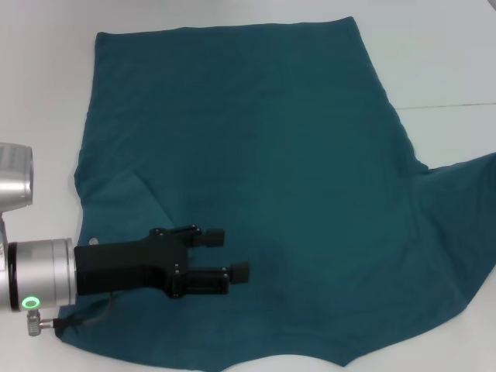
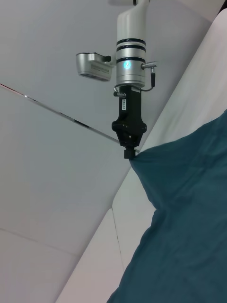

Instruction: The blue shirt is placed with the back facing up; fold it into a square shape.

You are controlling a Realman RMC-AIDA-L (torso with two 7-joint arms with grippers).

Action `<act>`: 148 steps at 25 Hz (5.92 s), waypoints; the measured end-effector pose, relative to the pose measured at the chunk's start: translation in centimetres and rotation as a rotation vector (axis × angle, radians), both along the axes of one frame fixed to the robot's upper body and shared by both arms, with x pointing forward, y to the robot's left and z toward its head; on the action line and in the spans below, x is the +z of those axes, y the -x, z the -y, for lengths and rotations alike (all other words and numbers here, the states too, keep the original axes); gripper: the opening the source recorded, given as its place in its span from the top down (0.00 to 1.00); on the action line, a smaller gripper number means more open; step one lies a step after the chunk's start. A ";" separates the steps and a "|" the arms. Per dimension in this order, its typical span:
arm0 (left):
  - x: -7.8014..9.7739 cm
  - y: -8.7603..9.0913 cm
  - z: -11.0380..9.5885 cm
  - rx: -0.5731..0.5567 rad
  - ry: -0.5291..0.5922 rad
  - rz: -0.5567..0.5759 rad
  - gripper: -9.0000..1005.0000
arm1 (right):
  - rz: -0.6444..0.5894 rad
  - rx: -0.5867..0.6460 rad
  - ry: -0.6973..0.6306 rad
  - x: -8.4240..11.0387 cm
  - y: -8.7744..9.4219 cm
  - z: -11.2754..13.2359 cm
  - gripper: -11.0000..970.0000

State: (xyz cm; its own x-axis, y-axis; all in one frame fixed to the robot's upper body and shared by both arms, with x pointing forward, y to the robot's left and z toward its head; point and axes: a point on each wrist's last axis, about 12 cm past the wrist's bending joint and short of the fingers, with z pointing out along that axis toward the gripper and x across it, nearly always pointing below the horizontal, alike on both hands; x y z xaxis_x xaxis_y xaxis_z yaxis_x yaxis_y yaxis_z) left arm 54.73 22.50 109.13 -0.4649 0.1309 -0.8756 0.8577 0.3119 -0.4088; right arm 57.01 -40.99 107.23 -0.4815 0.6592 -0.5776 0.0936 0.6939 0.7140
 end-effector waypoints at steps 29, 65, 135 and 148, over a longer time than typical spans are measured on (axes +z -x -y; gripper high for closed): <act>-0.1 -0.2 0.0 0.020 -0.004 -0.008 0.11 | 0.059 0.312 -0.072 1.4 -3.9 -10.1 0.98; -0.5 -0.1 -0.3 0.047 -0.014 -0.013 0.12 | -0.083 0.403 -0.044 3.1 -2.9 -6.1 0.15; -1.2 2.0 -6.2 0.210 -0.091 -0.208 0.12 | -0.022 0.580 -0.013 1.4 1.0 -5.8 0.15; -1.6 2.9 -7.6 0.259 -0.076 -0.224 0.13 | 0.162 0.627 0.027 2.1 0.9 -6.9 0.20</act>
State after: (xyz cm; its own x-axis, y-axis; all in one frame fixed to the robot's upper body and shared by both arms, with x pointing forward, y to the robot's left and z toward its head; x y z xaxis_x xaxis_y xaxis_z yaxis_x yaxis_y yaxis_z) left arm 51.81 30.06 107.55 -0.6707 0.0449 -0.7404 0.6379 0.5442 -0.5448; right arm 56.08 -34.09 109.32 -0.6757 0.2653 -0.6878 -0.4426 0.6001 0.6663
